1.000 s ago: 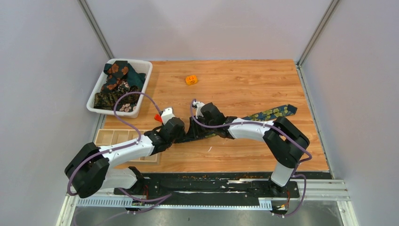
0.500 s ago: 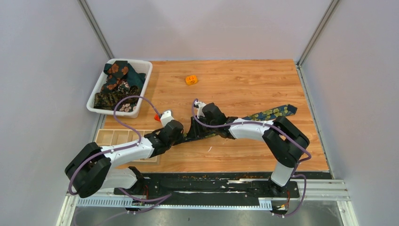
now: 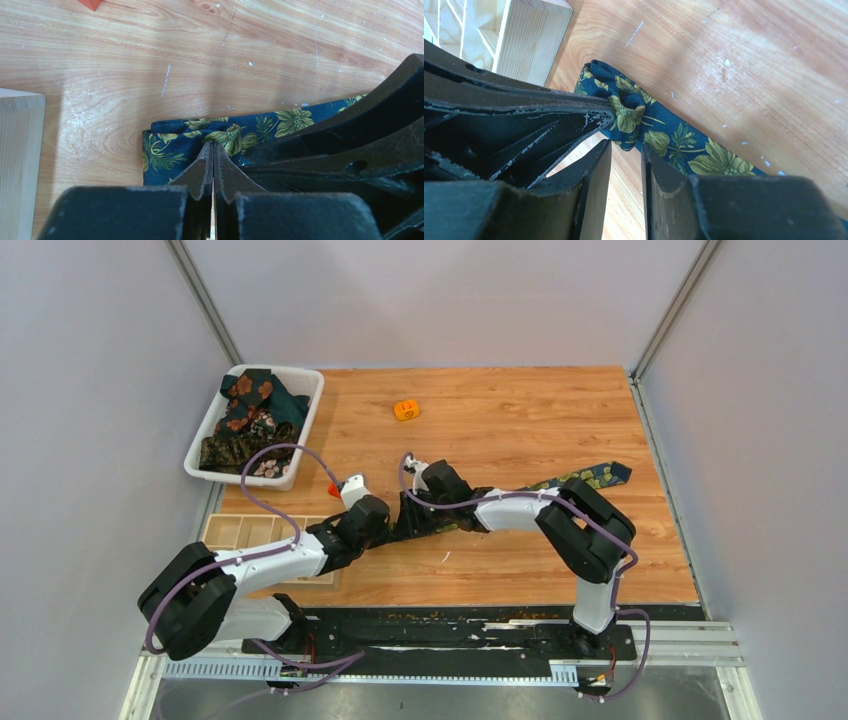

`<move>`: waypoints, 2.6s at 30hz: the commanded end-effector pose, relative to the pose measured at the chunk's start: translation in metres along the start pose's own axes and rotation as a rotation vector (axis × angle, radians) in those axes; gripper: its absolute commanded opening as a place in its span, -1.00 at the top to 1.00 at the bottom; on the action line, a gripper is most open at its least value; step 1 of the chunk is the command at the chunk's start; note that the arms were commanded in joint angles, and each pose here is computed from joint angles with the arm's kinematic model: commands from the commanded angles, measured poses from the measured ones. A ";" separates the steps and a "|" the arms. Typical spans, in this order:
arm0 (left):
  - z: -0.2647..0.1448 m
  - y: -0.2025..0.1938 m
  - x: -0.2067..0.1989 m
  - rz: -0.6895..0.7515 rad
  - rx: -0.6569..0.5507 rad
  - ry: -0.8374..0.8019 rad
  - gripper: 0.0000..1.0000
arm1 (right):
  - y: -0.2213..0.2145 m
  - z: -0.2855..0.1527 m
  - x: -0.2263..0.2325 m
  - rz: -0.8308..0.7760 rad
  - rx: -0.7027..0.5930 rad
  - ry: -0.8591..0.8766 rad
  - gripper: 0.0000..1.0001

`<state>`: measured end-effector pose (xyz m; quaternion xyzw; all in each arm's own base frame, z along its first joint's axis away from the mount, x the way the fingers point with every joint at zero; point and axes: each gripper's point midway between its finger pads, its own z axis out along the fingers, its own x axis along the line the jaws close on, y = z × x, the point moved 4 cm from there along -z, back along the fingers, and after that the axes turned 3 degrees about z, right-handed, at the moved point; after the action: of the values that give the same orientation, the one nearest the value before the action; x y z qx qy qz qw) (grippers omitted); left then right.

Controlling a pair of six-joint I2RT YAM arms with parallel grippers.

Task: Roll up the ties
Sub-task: Roll the tie at the center of the board.

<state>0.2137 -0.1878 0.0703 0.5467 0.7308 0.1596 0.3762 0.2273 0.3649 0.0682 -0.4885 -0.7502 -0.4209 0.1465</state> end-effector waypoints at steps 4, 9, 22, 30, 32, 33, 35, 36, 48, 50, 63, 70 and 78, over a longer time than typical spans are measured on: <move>-0.001 0.007 0.000 -0.018 -0.045 -0.002 1.00 | 0.022 0.010 0.015 -0.015 -0.042 0.067 0.40; -0.003 0.009 0.000 -0.023 -0.051 -0.004 1.00 | 0.021 0.016 0.013 -0.006 -0.032 0.065 0.43; -0.020 0.022 0.013 0.037 -0.083 0.055 0.12 | 0.018 0.018 0.007 -0.004 -0.012 0.031 0.90; -0.033 0.024 0.028 0.103 -0.032 0.055 -0.26 | 0.018 0.018 0.004 -0.004 0.006 0.009 0.92; -0.034 0.023 0.034 0.095 -0.023 0.059 -0.25 | 0.017 0.019 0.004 -0.001 0.010 0.007 0.92; -0.033 0.023 0.036 0.089 -0.019 0.061 -0.25 | 0.017 0.020 0.004 0.000 0.013 0.008 0.92; -0.031 0.022 0.040 0.081 -0.011 0.052 -0.23 | 0.016 0.020 0.003 0.002 0.019 0.004 0.92; -0.030 0.022 0.042 0.076 -0.006 0.043 -0.20 | 0.016 0.021 0.002 0.000 0.021 0.003 0.93; -0.009 0.012 0.043 0.059 0.088 -0.012 0.03 | 0.012 0.023 -0.002 0.008 0.037 -0.008 0.94; -0.006 0.012 0.042 0.055 0.091 -0.016 0.03 | 0.011 0.023 -0.003 0.009 0.040 -0.010 0.94; 0.005 0.001 0.051 0.038 0.122 0.013 0.15 | 0.008 0.024 -0.004 0.013 0.047 -0.014 0.95; 0.010 -0.007 0.054 0.033 0.148 0.008 0.41 | 0.007 0.023 -0.005 0.013 0.052 -0.019 0.96; 0.005 -0.005 0.052 0.038 0.142 -0.009 0.97 | 0.021 0.015 0.008 -0.003 0.037 -0.015 0.78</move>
<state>0.2172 -0.1501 0.0531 0.5767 0.7265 0.1115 0.3567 0.2368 0.3793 0.0574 -0.4969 -0.7567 -0.3934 0.1605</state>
